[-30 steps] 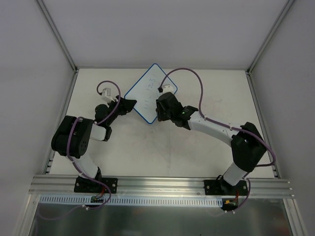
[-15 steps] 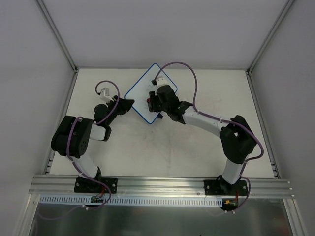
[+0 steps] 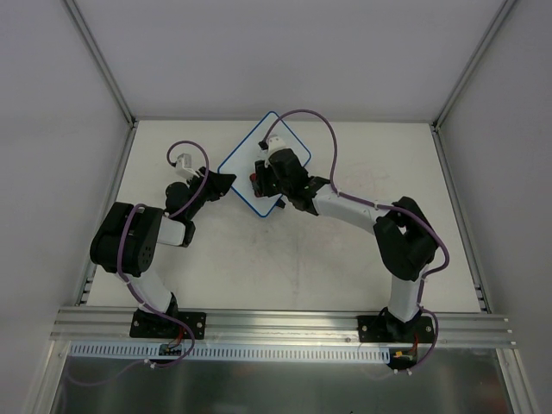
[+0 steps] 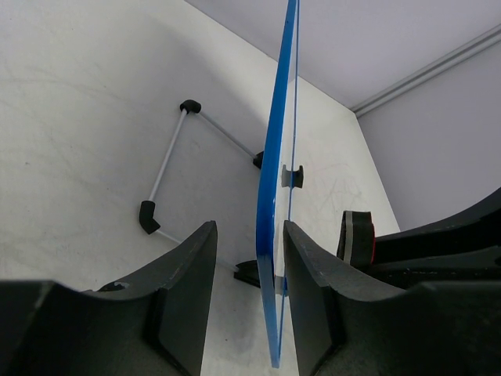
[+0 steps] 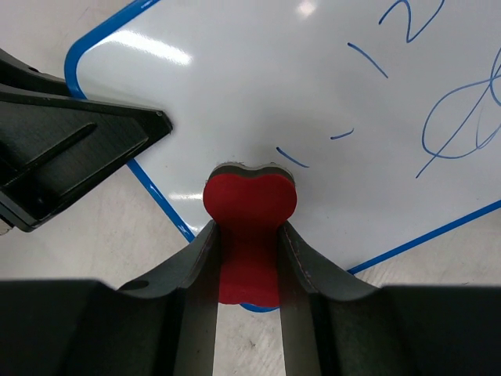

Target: Erase the whiteboard

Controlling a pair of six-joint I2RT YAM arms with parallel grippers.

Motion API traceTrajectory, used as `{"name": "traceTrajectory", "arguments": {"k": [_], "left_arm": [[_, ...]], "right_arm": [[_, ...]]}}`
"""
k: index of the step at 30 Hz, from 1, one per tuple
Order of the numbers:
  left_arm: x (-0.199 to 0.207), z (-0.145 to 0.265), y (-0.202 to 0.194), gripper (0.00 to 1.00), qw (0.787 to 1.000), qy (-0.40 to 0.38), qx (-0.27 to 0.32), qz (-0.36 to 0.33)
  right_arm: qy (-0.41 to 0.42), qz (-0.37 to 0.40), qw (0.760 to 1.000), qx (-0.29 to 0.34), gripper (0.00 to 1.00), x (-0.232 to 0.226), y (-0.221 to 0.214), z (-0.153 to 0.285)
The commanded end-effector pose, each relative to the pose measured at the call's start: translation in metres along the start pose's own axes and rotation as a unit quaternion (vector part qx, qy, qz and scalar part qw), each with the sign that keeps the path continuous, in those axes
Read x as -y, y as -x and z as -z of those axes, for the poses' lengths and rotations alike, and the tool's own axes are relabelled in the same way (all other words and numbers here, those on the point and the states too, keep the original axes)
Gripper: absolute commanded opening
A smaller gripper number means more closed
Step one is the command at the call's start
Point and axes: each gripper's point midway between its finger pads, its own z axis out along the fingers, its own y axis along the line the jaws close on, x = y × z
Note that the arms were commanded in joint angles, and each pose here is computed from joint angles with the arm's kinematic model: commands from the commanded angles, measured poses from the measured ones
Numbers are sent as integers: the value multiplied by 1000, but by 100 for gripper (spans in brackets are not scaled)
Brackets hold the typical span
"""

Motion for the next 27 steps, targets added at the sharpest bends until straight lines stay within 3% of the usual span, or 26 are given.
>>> {"name": "traceTrajectory", "arguments": {"k": [1, 20, 22, 27], "left_arm": [[73, 9, 69, 39, 979, -142, 137, -54], [80, 10, 70, 26, 978, -153, 132, -43], [80, 11, 69, 17, 978, -152, 132, -42], [79, 12, 68, 11, 979, -152, 130, -40]], "right_arm": [[19, 3, 999, 48, 0, -12, 40, 2], [12, 6, 999, 37, 0, -9, 35, -9], [15, 2, 999, 36, 0, -11, 39, -13], [20, 0, 999, 31, 0, -13, 37, -18]]}}
